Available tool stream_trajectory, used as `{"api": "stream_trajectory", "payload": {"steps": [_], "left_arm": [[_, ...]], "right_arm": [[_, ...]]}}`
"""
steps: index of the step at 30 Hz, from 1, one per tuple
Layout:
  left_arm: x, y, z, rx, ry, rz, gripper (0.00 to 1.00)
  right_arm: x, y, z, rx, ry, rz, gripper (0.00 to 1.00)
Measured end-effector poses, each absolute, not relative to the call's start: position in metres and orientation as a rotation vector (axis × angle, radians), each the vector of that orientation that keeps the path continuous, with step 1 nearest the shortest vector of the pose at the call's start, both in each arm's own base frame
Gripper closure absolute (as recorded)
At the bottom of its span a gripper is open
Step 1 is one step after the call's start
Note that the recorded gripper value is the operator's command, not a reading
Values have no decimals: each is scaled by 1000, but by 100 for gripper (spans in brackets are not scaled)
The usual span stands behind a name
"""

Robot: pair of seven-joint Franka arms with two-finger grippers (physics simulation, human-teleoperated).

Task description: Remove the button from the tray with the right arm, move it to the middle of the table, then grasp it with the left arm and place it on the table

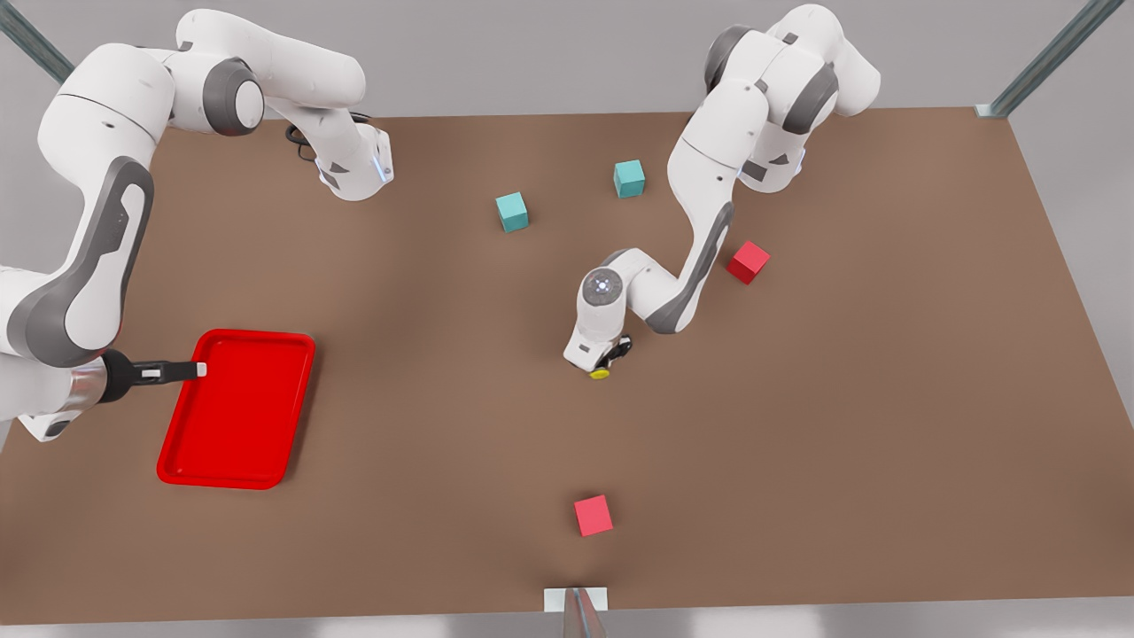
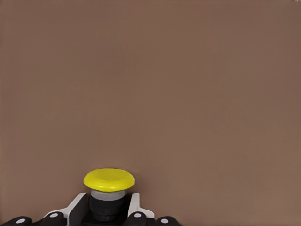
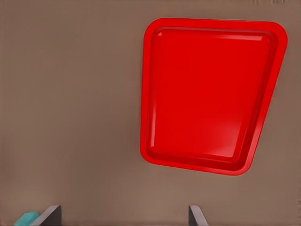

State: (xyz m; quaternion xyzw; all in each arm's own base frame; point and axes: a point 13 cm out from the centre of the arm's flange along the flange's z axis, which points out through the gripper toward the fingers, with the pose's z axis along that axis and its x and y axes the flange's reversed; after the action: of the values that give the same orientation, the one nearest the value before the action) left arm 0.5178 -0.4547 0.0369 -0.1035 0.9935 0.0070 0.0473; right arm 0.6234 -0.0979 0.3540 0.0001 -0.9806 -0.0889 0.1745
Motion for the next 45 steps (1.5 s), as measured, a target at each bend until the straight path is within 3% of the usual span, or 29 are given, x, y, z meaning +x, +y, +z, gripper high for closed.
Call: {"api": "stream_trajectory", "payload": {"steps": [2, 14, 22, 31, 37, 45], "left_arm": [[518, -455, 37, -325, 3029, 21, 51], [529, -456, 48, -375, 3007, 5, 51], [571, -438, 87, -432, 2932, 40, 51], [607, -357, 132, -526, 2668, 552, 50], [608, -276, 155, -760, 2244, 930, 51], [601, -250, 163, -929, 1637, 925, 51]], "right_arm": [[624, -96, 354, 16, -2779, -253, 0], [624, -95, 354, 64, -2780, -261, 0], [624, -91, 354, 93, -2780, -259, 0], [624, -93, 354, 101, -2780, -263, 0], [624, -92, 354, 108, -2779, -267, 0], [624, -91, 354, 114, -2780, -268, 0]]}}
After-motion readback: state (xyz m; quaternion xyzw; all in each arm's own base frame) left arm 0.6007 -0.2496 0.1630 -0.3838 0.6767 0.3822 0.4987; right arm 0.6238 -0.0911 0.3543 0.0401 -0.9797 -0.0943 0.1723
